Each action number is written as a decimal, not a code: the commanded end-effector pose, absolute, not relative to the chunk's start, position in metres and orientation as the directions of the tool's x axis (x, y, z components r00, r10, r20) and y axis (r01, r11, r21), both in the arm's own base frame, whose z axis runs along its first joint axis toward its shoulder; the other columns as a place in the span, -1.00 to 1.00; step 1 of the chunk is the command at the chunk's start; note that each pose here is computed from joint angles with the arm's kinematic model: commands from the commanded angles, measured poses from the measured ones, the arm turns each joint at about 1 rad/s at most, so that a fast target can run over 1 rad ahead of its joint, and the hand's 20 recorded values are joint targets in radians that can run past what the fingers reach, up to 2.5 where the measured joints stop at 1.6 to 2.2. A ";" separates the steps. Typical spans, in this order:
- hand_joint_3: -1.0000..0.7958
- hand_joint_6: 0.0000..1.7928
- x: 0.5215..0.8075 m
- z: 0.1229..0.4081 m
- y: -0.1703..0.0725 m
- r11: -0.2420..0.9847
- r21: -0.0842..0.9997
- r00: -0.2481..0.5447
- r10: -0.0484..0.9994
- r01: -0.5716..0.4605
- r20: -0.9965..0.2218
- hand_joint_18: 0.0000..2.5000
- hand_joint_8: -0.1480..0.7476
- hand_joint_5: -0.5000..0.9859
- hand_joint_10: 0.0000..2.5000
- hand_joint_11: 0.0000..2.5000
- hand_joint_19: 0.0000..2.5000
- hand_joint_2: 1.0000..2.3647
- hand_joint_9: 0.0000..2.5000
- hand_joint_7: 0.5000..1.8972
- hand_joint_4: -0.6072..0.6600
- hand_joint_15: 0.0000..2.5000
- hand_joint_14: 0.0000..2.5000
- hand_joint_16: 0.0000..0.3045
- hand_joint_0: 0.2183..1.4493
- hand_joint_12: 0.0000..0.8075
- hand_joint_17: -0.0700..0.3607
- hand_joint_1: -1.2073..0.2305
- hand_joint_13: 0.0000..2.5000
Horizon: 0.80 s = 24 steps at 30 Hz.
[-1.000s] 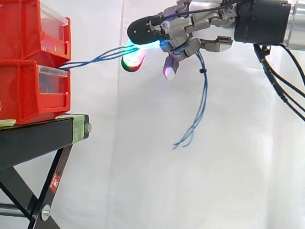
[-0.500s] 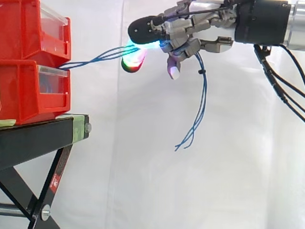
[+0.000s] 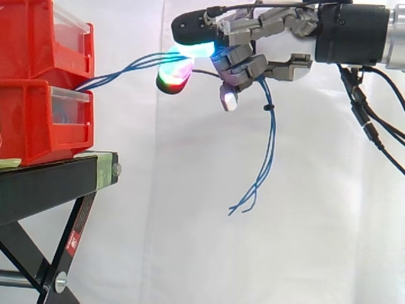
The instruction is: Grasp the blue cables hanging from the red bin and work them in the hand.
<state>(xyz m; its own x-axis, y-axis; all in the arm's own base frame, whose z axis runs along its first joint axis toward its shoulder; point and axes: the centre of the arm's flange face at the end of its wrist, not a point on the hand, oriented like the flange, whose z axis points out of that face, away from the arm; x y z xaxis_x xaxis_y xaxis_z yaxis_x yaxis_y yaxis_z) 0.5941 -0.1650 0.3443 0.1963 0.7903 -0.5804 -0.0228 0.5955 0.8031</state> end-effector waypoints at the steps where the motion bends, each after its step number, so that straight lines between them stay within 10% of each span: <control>1: -0.18 -0.84 0.594 0.344 -0.164 0.567 0.823 0.193 0.811 -0.030 -0.552 -0.17 0.18 0.08 1.00 0.95 -0.19 -0.97 -0.62 0.13 0.35 0.26 1.00 -0.68 0.20 0.15 -0.17 -0.20 -0.35; 5: 0.36 -0.78 0.594 0.344 -0.165 0.516 0.856 0.186 0.846 -0.043 -0.500 -0.29 0.18 0.09 1.00 0.88 -0.43 -0.98 -0.63 0.08 0.36 0.19 1.00 -0.67 0.39 0.15 -0.15 -0.20 -0.37; 10: -0.01 -0.85 0.594 0.344 -0.164 0.418 0.906 0.178 0.898 -0.064 -0.402 -0.21 0.21 0.06 1.00 0.94 -0.36 -0.97 -0.65 0.12 0.37 0.24 1.00 -0.64 0.15 0.19 -0.10 -0.21 -0.36; 12: 0.25 -0.83 0.594 0.344 -0.164 0.403 0.913 0.177 0.905 -0.066 -0.387 -0.22 0.23 0.06 1.00 0.91 -0.44 -0.98 -0.66 0.11 0.39 0.22 1.00 -0.62 0.22 0.20 -0.07 -0.22 -0.36; 13: 0.49 -0.81 0.594 0.344 -0.164 0.399 0.915 0.176 0.907 -0.065 -0.383 -0.28 0.24 0.06 1.00 0.89 -0.54 -0.89 -0.70 0.09 0.39 0.19 1.00 -0.61 0.27 0.22 -0.06 -0.25 -0.38; 17: 0.15 -0.78 0.594 0.344 -0.163 0.389 0.919 0.174 0.912 -0.068 -0.373 -0.30 0.33 -0.01 1.00 0.87 -0.77 -0.31 -0.77 0.03 0.47 0.15 1.00 -0.50 -0.11 0.32 0.12 -0.31 -0.41; 19: 0.13 -0.81 0.594 0.344 -0.164 0.385 0.921 0.175 0.913 -0.068 -0.369 -0.32 0.37 -0.04 1.00 0.89 -0.80 -0.72 -0.80 0.06 0.49 0.14 1.00 -0.48 -0.06 0.33 0.15 -0.35 -0.45; 24: 0.04 -0.83 0.594 0.344 -0.163 0.384 0.921 0.173 0.913 -0.069 -0.369 -0.35 0.36 -0.06 1.00 0.91 -0.75 -1.00 -0.84 0.07 0.47 0.15 1.00 -0.51 0.04 0.32 0.10 -0.37 -0.48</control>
<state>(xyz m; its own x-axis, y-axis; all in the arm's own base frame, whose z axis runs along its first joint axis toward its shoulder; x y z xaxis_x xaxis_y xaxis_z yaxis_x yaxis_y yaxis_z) 0.5938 -0.1634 0.3435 0.1743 0.9127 -0.3697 -0.0675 0.3856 0.9202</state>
